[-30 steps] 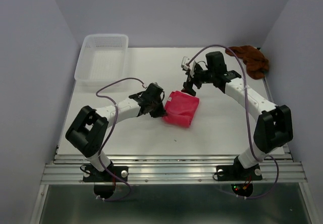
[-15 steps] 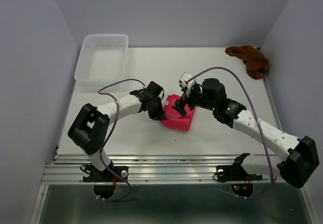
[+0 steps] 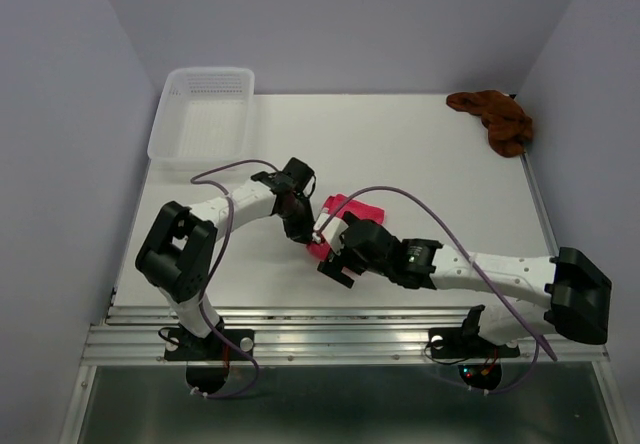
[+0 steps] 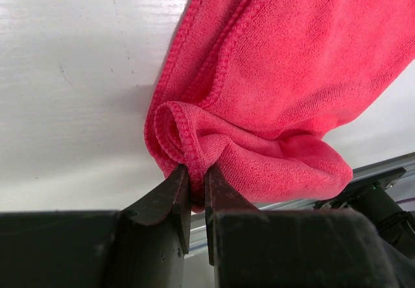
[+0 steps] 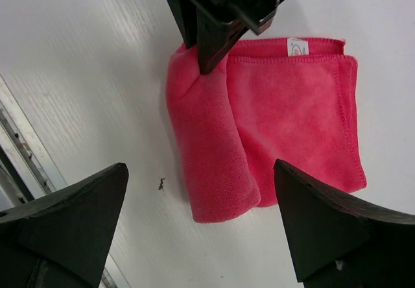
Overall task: Roll the towels
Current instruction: Roll the towel
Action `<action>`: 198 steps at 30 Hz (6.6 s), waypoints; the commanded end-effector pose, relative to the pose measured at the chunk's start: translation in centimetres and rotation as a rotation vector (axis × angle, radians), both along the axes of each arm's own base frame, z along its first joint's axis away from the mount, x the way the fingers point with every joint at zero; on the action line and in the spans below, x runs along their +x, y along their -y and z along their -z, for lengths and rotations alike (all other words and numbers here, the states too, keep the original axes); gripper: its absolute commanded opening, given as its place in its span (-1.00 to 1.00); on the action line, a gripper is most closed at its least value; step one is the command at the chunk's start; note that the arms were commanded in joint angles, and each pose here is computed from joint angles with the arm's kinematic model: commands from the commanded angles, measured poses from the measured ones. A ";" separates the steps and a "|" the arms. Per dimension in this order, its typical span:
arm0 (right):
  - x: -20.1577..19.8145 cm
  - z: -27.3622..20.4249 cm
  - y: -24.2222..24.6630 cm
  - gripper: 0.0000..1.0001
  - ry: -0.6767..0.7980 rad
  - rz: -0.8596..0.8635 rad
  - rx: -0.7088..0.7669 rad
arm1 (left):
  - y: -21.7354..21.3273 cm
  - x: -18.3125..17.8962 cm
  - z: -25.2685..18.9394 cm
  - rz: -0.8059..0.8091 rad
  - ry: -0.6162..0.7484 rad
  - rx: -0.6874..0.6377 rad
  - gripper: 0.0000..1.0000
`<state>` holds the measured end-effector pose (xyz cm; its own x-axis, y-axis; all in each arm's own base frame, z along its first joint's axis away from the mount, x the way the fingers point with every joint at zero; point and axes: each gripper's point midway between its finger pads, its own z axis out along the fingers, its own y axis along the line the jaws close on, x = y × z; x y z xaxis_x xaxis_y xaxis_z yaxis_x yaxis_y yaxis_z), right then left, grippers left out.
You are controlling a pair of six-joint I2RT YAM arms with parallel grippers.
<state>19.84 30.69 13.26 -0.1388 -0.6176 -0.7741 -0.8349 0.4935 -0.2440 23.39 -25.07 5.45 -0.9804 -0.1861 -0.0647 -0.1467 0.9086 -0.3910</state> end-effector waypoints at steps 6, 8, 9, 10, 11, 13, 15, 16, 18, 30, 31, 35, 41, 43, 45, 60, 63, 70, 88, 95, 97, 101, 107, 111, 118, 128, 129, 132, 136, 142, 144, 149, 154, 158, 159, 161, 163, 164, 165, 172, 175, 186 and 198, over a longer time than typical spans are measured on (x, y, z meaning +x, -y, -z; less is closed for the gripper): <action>-0.5 2.2 -1.1 0.93 0.064 -0.030 -0.049 | -0.1 -0.4 -1.2 0.058 -0.046 -0.002 -0.98; -0.5 3.5 -1.0 0.93 0.075 -0.024 -0.088 | 0.0 -0.5 -1.0 0.063 -0.058 -0.002 -0.98; -0.6 4.0 -1.1 0.93 0.073 -0.028 -0.105 | -0.1 -0.5 -1.0 0.065 -0.061 -0.001 -0.98; -0.6 4.4 -1.1 0.91 0.070 -0.026 -0.117 | -0.1 -0.6 -0.8 0.064 -0.070 0.002 -0.98; -0.6 5.1 -0.9 0.90 0.062 -0.025 -0.142 | -0.2 -0.7 -0.7 0.064 -0.078 -0.002 -0.98; -0.8 5.8 -0.9 0.89 0.064 -0.023 -0.160 | -0.2 -0.7 -0.5 0.062 -0.088 -0.007 -0.98; -0.6 6.7 -0.5 0.82 0.064 -0.008 -0.190 | -0.1 -0.9 -0.4 0.065 -0.099 -0.022 -0.98; -0.5 6.9 -0.5 0.76 0.063 -0.003 -0.196 | -0.2 -1.0 -0.3 0.060 -0.104 -0.020 -0.98; -0.7 7.3 -0.4 0.65 0.062 0.003 -0.216 | -0.4 -0.9 -0.3 0.051 -0.107 -0.024 -0.98; -0.5 8.3 0.2 -0.73 0.037 0.090 -0.198 | -1.4 -0.1 -2.0 -0.007 -0.055 -0.080 0.05; -0.7 8.1 0.0 -0.75 0.023 0.086 -0.178 | -1.5 0.1 -2.1 -0.018 -0.045 -0.080 0.19; -0.6 6.6 -0.8 -0.82 -0.118 0.084 -0.024 | -1.9 1.2 -3.5 -0.065 0.031 -0.098 0.62; -0.3 4.9 -1.4 -0.95 -0.324 0.057 0.148 | -3.5 3.1 -5.6 -0.171 0.180 -0.119 0.83; 0.2 4.4 -1.6 -0.94 -0.403 0.051 0.206 | -3.6 3.2 -6.2 -0.184 0.226 -0.151 0.93; 0.3 4.2 -1.6 -0.95 -0.475 0.041 0.247 | -3.5 3.3 -6.6 -0.185 0.264 -0.177 0.98; 3.1 5.4 -0.9 -0.97 -0.926 0.122 0.419 | 0.4 2.3 -4.8 -0.064 0.333 -0.324 0.98; 2.8 5.6 -0.9 -0.95 -0.980 0.086 0.427 | 0.9 2.5 -3.8 -0.074 0.307 -0.322 0.98; 4.2 6.9 0.2 -0.92 -0.995 0.129 0.430 | 0.9 4.1 -1.8 -0.154 0.292 -0.286 0.98; 5.7 7.9 2.1 -0.42 -0.965 0.199 0.416 | 1.2 5.9 0.7 -0.161 0.274 -0.154 0.62; 6.6 3.5 2.3 0.51 -0.743 0.183 0.390 | 1.4 6.8 0.5 -0.188 0.305 -0.097 -0.30; 6.3 2.6 1.9 0.59 -0.671 0.174 0.361 | 1.0 6.6 0.4 -0.189 0.297 -0.072 -0.40; 5.1 1.3 0.9 0.62 -0.515 0.161 0.283 | -0.1 6.4 0.0 -0.190 0.276 0.013 -0.50; 4.1 1.3 0.0 0.62 -0.288 0.162 0.203 | 0.2 4.3 -1.1 -0.123 0.210 -0.009 -0.51; 4.2 2.1 -0.3 0.61 -0.134 0.157 0.141 | 0.4 3.2 -1.7 -0.099 0.170 -0.035 -0.51; 2.4 3.2 -1.5 0.55 -0.088 0.095 0.134 | 0.4 2.6 -1.0 -0.099 0.096 -0.058 -0.52; 0.3 7.3 -0.9 0.48 -0.023 0.085 -0.056 | -0.1 3.0 -1.4 -0.136 0.059 -0.112 -0.53; 0.4 7.6 -0.6 0.47 -0.002 0.106 -0.083 | -0.1 3.0 -1.4 -0.138 0.057 -0.111 -0.53; 0.7 9.1 0.0 0.19 0.007 0.147 -0.151 | -0.1 2.8 -1.5 -0.134 0.050 -0.120 -0.53; 1.6 9.5 0.1 0.01 0.037 0.212 -0.184 | 0.1 2.3 -1.6 -0.126 0.032 -0.139 -0.52; 1.2 8.8 -0.5 -0.83 -0.013 0.259 -0.101 | -0.7 2.4 -2.0 -0.150 0.053 -0.124 0.22; 0.7 8.6 -1.2 -0.88 -0.050 0.244 -0.067 | -0.8 2.7 -2.5 -0.159 0.074 -0.127 0.52; 1.5 7.9 -1.9 -0.93 -0.227 0.259 0.071 | -1.5 3.5 -3.9 -0.185 0.139 -0.108 0.79; 2.6 6.1 -1.9 -0.97 -0.444 0.253 0.238 | -2.1 4.3 -5.4 -0.211 0.217 -0.112 0.91; 3.6 5.5 -0.9 -0.97 -0.556 0.273 0.317 | -2.0 4.8 -5.8 -0.203 0.255 -0.129 0.95; 4.4 5.5 -0.4 -0.97 -0.579 0.299 0.345 | -1.8 4.8 -5.8 -0.196 0.260 -0.138 0.96; 4.1 5.6 -0.2 -0.97 -0.664 0.283 0.385 | -1.1 5.0 -6.0 -0.175 0.270 -0.174 0.96; 4.7 5.7 0.5 -0.97 -0.749 0.309 0.439 | -0.6 5.3 -6.1 -0.163 0.283 -0.195 0.98; 4.7 6.0 0.9 -0.97 -0.777 0.317 0.452 | -0.4 5.4 -6.1 -0.156 0.288 -0.202 0.98; 4.7 5.6 0.6 -0.97 -0.816 0.293 0.491 | -0.2 5.5 -6.0 -0.153 0.293 -0.206 0.98; 5.8 6.5 2.4 -0.98 -0.966 0.359 0.597 | 2.4 6.7 -6.2 -0.103 0.313 -0.266 0.98; 5.6 7.1 2.9 -0.97 -1.016 0.367 0.627 | 3.7 7.0 -5.1 -0.072 0.290 -0.271 0.98; 6.2 9.7 5.6 -0.84 -1.087 0.485 0.649 | 6.5 8.3 -3.3 -0.028 0.266 -0.254 0.90; 7.1 9.3 6.0 -0.30 -1.044 0.477 0.639 | 7.5 8.4 -1.0 -0.008 0.253 -0.220 0.08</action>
